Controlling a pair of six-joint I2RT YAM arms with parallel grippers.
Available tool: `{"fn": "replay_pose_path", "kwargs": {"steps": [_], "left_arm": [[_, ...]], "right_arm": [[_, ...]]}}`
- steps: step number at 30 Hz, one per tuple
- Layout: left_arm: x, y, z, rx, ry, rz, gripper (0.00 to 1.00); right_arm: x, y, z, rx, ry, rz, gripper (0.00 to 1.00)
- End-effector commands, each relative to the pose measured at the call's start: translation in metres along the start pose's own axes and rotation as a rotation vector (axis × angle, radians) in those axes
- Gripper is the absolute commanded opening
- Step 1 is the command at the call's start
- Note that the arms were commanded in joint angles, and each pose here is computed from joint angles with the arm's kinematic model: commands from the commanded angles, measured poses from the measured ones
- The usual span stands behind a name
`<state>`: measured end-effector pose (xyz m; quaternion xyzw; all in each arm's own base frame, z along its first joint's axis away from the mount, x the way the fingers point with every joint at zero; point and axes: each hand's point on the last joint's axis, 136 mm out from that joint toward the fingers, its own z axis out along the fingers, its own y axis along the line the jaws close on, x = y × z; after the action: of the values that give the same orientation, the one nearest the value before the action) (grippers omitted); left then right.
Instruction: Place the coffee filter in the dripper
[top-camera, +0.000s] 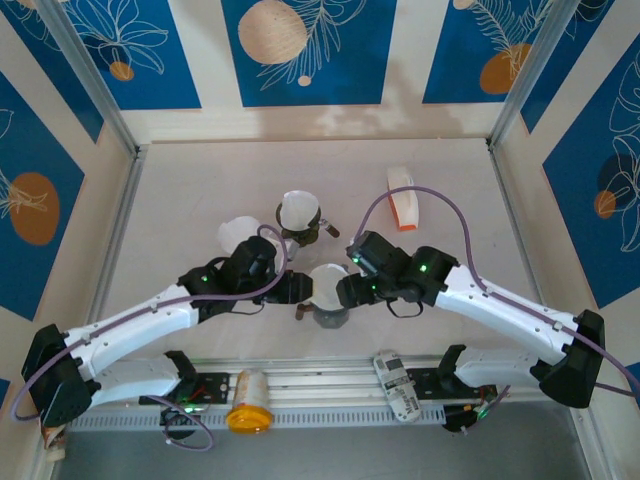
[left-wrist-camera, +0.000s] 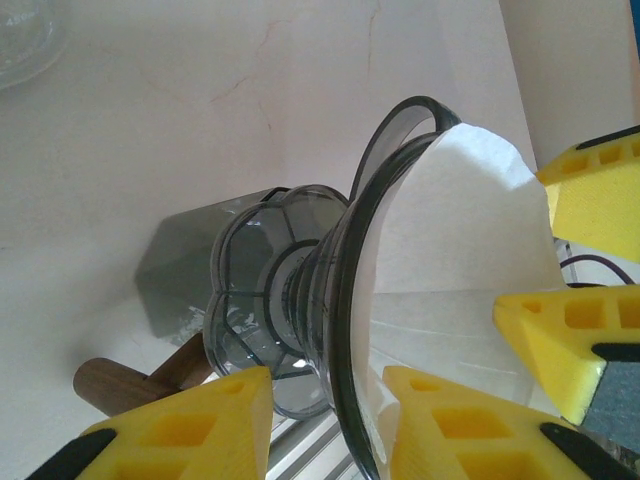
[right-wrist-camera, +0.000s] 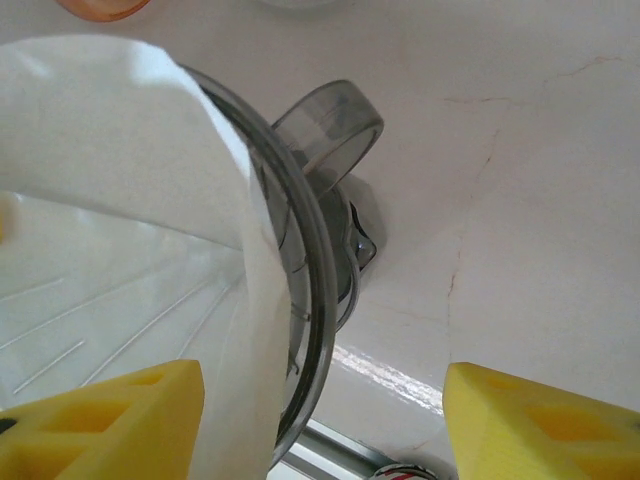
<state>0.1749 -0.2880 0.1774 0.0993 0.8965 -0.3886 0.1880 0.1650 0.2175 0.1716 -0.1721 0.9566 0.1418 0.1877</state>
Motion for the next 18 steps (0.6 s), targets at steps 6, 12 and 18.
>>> {"fn": "replay_pose_path", "kwargs": {"steps": [6,12,18], "left_arm": [[0.003,-0.002,0.001,0.005,0.009,0.01,0.35],[0.001,-0.001,0.0,-0.001,-0.002,0.002,0.45],[-0.004,-0.006,-0.007,0.009,-0.029,0.006,0.56]], "right_arm": [[0.005,-0.006,-0.007,0.018,-0.021,0.023,0.65],[-0.017,-0.007,-0.036,0.011,-0.153,0.016,0.68],[-0.021,-0.01,-0.045,0.018,-0.185,0.029,0.68]]}}
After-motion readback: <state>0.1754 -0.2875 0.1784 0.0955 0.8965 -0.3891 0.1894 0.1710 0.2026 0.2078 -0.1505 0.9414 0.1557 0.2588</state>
